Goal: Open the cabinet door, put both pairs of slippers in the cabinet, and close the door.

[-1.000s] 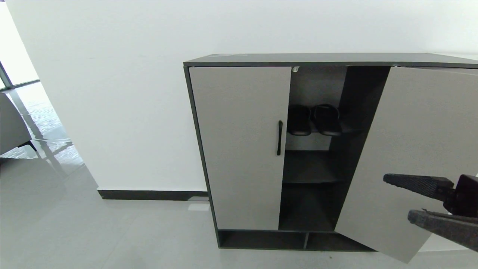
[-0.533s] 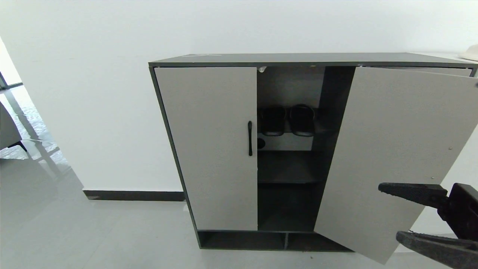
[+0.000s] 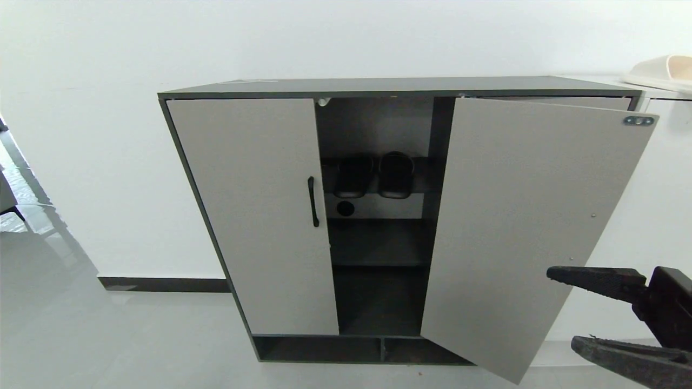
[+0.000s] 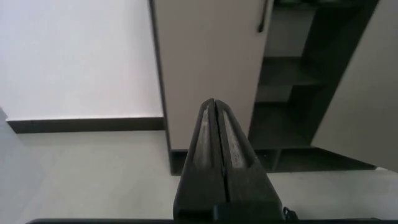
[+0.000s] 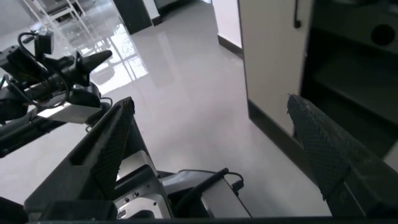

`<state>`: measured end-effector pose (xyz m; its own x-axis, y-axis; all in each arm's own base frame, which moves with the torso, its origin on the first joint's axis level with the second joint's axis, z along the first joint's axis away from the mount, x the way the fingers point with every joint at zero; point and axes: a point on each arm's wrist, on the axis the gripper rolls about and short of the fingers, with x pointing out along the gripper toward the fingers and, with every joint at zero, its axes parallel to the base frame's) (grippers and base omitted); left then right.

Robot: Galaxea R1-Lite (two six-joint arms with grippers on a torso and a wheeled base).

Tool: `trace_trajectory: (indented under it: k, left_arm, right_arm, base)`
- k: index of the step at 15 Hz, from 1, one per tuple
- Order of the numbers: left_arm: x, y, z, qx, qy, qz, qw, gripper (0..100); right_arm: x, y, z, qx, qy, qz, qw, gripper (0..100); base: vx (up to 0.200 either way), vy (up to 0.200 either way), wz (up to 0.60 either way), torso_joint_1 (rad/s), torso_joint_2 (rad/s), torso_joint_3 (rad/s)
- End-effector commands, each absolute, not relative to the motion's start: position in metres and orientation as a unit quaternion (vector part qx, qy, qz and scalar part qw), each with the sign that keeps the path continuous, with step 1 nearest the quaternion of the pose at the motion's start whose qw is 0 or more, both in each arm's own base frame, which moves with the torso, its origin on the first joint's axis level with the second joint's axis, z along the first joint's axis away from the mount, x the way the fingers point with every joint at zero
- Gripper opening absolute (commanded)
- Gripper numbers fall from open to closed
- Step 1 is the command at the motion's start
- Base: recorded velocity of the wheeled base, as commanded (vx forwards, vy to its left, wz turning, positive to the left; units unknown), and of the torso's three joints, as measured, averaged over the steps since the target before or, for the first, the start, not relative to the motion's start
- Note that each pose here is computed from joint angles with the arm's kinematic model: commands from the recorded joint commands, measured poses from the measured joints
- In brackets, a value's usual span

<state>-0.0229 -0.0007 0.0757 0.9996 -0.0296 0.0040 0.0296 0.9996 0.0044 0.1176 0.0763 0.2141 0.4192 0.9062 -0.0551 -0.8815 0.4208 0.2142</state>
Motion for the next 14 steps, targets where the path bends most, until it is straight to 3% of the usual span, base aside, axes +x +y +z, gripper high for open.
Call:
trace_trajectory:
  k: [1, 11, 14]
  left_arm:
    - [-0.0228, -0.0007, 0.0758, 0.002, -0.002, -0.015, 1.000, 0]
    - [-0.0228, -0.0007, 0.0758, 0.002, -0.002, -0.014, 1.000, 0]
    - [-0.0228, -0.0007, 0.0758, 0.002, -0.002, -0.014, 1.000, 0]
  right_arm:
    - [0.1191, 0.0771, 0.2126, 0.076, 0.085, 0.532, 0.839, 100]
    - [0.1184, 0.0769, 0.2111, 0.075, 0.087, 0.533, 0.838, 100]
    - [0.1187, 0.0771, 0.2109, 0.075, 0.088, 0.532, 0.839, 100]
  base:
    - [0.000, -0.200, -0.60, -0.007, 0.00, 0.007]
    - [0.000, -0.200, 0.00, 0.001, 0.00, 0.002]
    - [0.000, -0.200, 0.60, 0.001, 0.00, 0.002]
